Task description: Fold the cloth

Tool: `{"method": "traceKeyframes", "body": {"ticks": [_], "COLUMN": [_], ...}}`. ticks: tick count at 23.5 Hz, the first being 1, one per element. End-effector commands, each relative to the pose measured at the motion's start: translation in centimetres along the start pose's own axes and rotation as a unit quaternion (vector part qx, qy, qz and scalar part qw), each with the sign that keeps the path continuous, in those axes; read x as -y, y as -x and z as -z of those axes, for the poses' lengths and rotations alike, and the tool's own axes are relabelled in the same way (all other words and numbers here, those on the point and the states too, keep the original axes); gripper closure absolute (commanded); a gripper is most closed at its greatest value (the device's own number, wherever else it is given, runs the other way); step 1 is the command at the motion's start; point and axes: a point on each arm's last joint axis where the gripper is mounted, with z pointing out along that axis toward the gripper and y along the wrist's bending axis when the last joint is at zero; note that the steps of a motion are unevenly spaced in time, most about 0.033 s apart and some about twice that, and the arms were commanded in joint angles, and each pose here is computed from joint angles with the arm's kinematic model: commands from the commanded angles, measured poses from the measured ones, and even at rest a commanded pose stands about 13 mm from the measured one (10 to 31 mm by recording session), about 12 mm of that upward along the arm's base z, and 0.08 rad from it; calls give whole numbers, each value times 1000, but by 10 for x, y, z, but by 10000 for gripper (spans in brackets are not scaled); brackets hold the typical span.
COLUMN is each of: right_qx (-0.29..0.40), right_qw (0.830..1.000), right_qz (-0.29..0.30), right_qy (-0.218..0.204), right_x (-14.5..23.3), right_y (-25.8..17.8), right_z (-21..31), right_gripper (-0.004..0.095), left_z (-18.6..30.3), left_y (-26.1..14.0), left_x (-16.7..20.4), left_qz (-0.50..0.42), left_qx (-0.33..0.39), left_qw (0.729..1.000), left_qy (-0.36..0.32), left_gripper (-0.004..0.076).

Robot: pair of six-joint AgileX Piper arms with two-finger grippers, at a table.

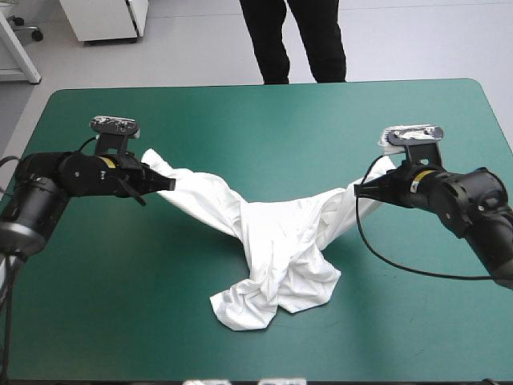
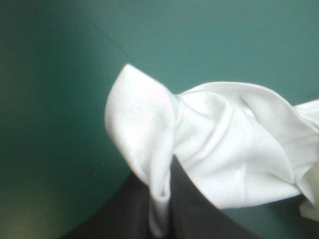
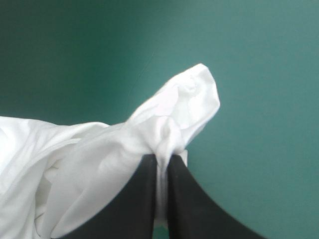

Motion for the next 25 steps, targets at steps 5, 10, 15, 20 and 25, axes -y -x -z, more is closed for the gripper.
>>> {"method": "traceKeyframes", "body": {"ticks": [5,10,15,20,25], "right_qx": [26,-7,-38,-64,-120], "right_qw": [999,999,998,995,992], "right_qz": [22,3,-19,-75,-35], "right_qy": [-35,-49,-55,-24,-21], "right_x": [2,5,13,21,22], "right_y": [18,14,7,6,22], "right_z": [-48,-89,-110,-112,-90], "right_gripper": [925,920,788,496,432], "left_z": [-48,-85,-102,-115,-88], "left_y": [24,21,16,7,12], "left_x": [-11,-16,-20,-22,-20], "left_qz": [8,14,33,21,5], "left_qx": [50,19,-7,-54,-72], "left_qw": [999,1000,999,998,997], "left_qy": [16,18,24,28,33], "left_gripper": [733,733,732,498,83]}}
